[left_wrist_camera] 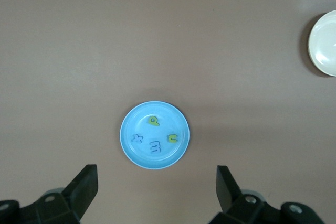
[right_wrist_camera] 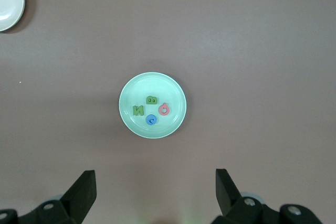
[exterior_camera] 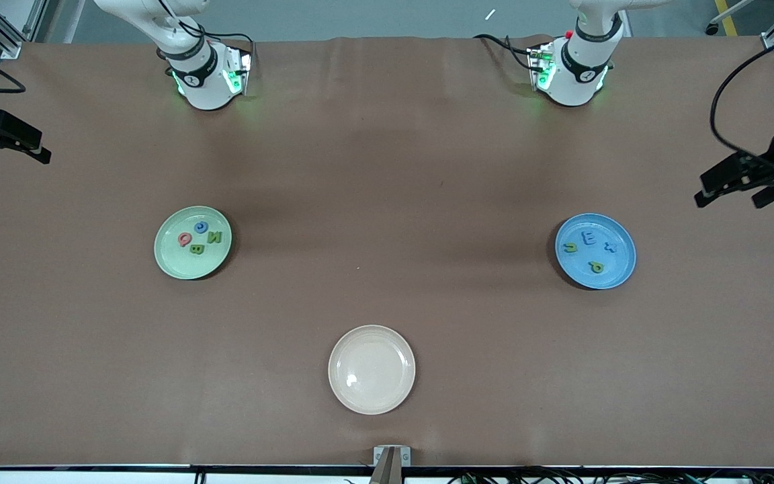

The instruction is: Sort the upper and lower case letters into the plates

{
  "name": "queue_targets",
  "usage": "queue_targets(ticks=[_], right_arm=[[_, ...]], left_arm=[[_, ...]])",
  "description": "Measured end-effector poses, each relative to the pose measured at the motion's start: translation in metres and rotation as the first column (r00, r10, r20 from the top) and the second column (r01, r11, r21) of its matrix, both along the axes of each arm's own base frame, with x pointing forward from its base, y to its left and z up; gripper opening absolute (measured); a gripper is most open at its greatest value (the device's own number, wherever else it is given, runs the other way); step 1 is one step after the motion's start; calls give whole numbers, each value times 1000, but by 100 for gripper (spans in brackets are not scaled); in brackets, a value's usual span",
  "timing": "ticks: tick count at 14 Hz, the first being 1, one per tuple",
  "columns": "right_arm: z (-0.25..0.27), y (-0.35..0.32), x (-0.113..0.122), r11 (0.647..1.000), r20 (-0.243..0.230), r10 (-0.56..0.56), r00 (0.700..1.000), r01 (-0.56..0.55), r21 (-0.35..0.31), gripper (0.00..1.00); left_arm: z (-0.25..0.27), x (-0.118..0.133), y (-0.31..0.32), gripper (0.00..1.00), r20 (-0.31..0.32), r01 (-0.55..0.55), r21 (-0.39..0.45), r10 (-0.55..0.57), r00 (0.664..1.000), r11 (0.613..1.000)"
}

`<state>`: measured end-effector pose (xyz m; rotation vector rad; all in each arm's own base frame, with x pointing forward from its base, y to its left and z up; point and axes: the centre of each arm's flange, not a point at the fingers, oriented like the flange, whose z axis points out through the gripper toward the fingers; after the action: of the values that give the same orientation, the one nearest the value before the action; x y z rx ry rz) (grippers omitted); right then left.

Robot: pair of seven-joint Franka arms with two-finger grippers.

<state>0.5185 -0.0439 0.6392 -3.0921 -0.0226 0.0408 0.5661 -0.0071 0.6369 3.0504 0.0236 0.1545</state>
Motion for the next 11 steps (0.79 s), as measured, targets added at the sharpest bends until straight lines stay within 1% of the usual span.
queue_targets(ticks=[2, 6, 8, 11], right_arm=[[0, 0, 0, 1000, 0, 0, 1000, 0, 0, 100], [0, -1, 0, 1000, 1, -7, 1000, 7, -6, 100], [0, 2, 0, 999, 0, -42, 999, 42, -10, 100], [0, 4, 1, 998, 0, -61, 998, 61, -11, 100]], left_arm=[[10, -3, 2, 100, -2, -2, 2, 2, 1000, 1000], [12, -4, 3, 100, -11, -2, 2, 2, 1000, 1000], [12, -5, 4, 100, -13, -1, 15, 2, 1000, 1000], [11, -5, 4, 100, -14, 2, 35, -1, 1000, 999]])
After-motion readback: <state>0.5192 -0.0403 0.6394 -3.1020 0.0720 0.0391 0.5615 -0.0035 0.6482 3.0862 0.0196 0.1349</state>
